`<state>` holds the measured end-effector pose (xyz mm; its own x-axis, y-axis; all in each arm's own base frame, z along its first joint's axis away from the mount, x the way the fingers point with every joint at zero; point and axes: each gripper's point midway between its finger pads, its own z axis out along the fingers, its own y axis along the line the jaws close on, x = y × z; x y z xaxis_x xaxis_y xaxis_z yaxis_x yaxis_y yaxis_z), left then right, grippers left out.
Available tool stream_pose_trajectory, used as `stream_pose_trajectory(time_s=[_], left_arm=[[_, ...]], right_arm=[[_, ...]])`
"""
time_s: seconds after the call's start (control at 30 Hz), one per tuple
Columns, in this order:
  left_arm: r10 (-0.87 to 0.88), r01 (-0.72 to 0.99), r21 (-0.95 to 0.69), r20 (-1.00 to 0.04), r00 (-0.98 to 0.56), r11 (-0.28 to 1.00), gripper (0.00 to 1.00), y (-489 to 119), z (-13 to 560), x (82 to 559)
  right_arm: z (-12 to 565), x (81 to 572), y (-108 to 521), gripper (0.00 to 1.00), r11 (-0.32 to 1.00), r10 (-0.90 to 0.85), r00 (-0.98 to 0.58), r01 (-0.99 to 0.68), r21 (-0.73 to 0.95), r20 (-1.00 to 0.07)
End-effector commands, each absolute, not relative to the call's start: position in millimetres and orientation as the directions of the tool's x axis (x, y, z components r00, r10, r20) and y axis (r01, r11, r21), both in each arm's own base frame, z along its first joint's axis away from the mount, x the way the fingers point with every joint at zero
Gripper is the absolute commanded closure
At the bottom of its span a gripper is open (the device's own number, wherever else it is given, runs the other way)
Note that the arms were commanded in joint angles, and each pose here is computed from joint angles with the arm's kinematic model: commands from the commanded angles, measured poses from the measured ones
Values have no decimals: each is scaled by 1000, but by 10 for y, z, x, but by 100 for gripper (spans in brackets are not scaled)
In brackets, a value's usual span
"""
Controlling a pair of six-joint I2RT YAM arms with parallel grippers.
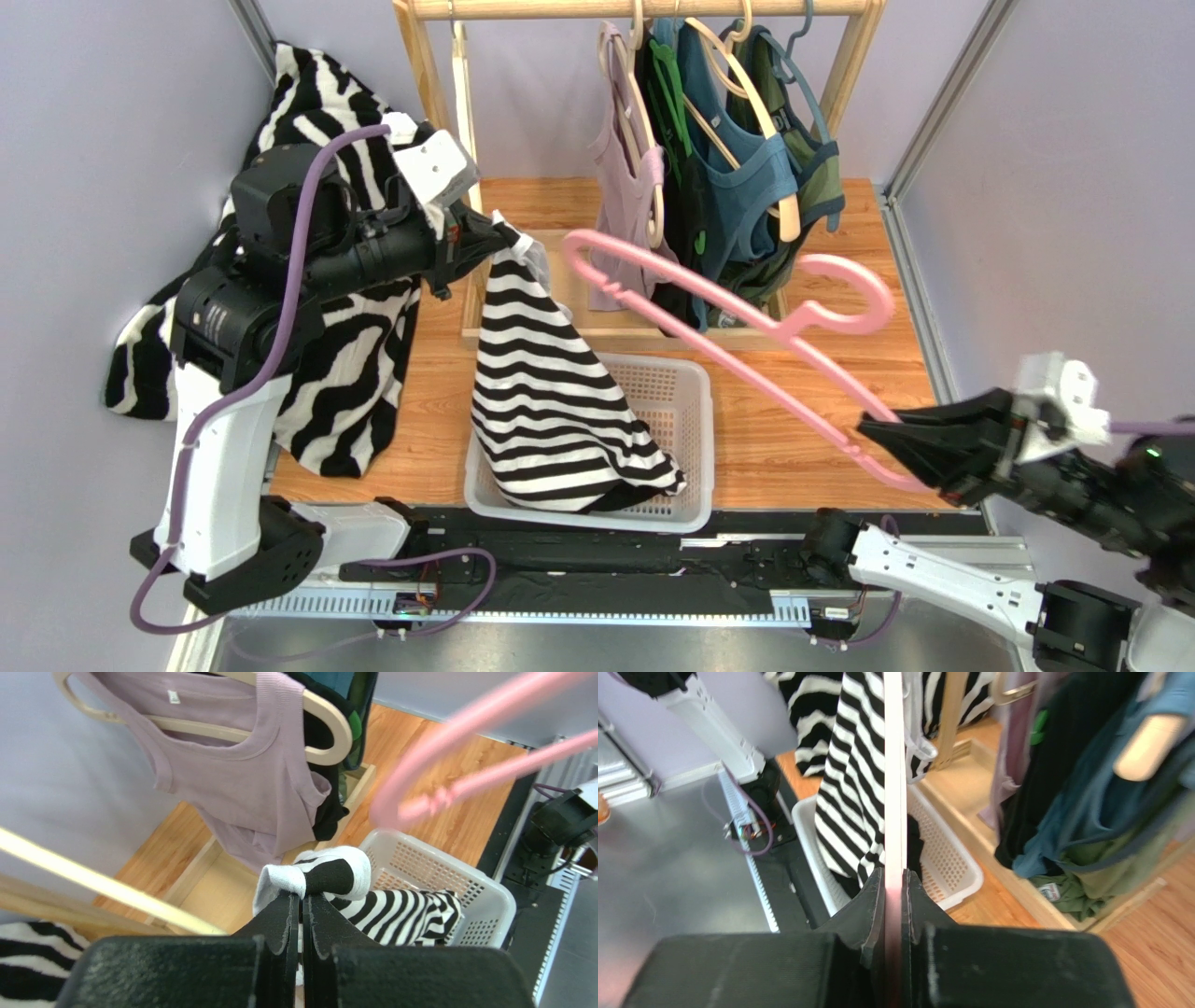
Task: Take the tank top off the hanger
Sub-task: Remove the tank top from the hanger, then place the tank top in the bin.
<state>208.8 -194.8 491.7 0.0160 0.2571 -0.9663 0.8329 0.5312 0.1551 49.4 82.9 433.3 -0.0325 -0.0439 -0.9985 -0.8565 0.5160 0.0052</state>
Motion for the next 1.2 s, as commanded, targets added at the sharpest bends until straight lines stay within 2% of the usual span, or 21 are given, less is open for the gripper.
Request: stream_pose_trajectory(time_s=[0.0, 0.03, 0.17, 0.3, 0.43, 0.63, 0.7, 0.73, 0.77, 0.87, 1.03, 1.07, 1.1, 1.17], left_arm=[[178, 914, 139, -981, 75, 381, 100, -2124, 5165, 1785], [170, 944, 115, -983, 64, 309, 100, -2193, 5127, 1669], [188, 986, 47, -982, 16, 161, 100, -2330, 4887, 1413], [310, 993, 6, -950, -31, 117, 96, -2357, 4324, 1338], [543, 994, -29, -835, -83, 108, 92, -2306, 3298, 1406], [745, 998, 44, -667, -4, 45, 92, -2164, 2369, 1412], [762, 997, 69, -648, 10, 46, 86, -2165, 2229, 1472], [783, 997, 62, -621, -4, 54, 80, -2130, 2071, 1483], [791, 996, 65, -612, -6, 58, 70, -2126, 1996, 1497], [820, 990, 104, -572, -16, 92, 58, -2087, 1707, 1616], [852, 955, 238, -523, -28, 178, 56, -2010, 1421, 1926], [857, 945, 265, -515, -29, 191, 44, -1996, 1397, 1982], [856, 931, 304, -517, -16, 201, 2, -2031, 1377, 2078], [880, 919, 338, -475, -20, 204, 1, -1966, 1235, 2141]], right_arm=[[4461, 650, 506, 100, 658, 61, 4, -752, 37, -998], [4471, 705, 491, 100, 681, 66, 7, -731, 40, -998], [4495, 860, 607, 100, 708, 34, 24, -706, 7, -999], [4505, 984, 778, 100, 711, -11, 22, -702, -23, -1000], [4539, 1081, 877, 100, 723, -18, 26, -690, -31, -1000], [4541, 1167, 933, 100, 741, -24, 22, -671, -32, -999], [4587, 1182, 944, 100, 744, -17, 24, -668, -29, -1000], [4597, 1185, 953, 100, 745, -11, 16, -667, -19, -1000], [4601, 1197, 958, 100, 749, -10, 10, -662, -14, -1000], [4592, 1262, 1011, 100, 764, -23, -27, -645, 0, -999], [4563, 1396, 1150, 100, 790, -46, -94, -613, 22, -994], [4566, 1433, 1221, 100, 791, -54, -113, -611, 26, -992], [4581, 1441, 1259, 100, 790, -43, -129, -611, 46, -991], [4574, 1484, 1381, 100, 788, -52, -166, -613, 61, -985]])
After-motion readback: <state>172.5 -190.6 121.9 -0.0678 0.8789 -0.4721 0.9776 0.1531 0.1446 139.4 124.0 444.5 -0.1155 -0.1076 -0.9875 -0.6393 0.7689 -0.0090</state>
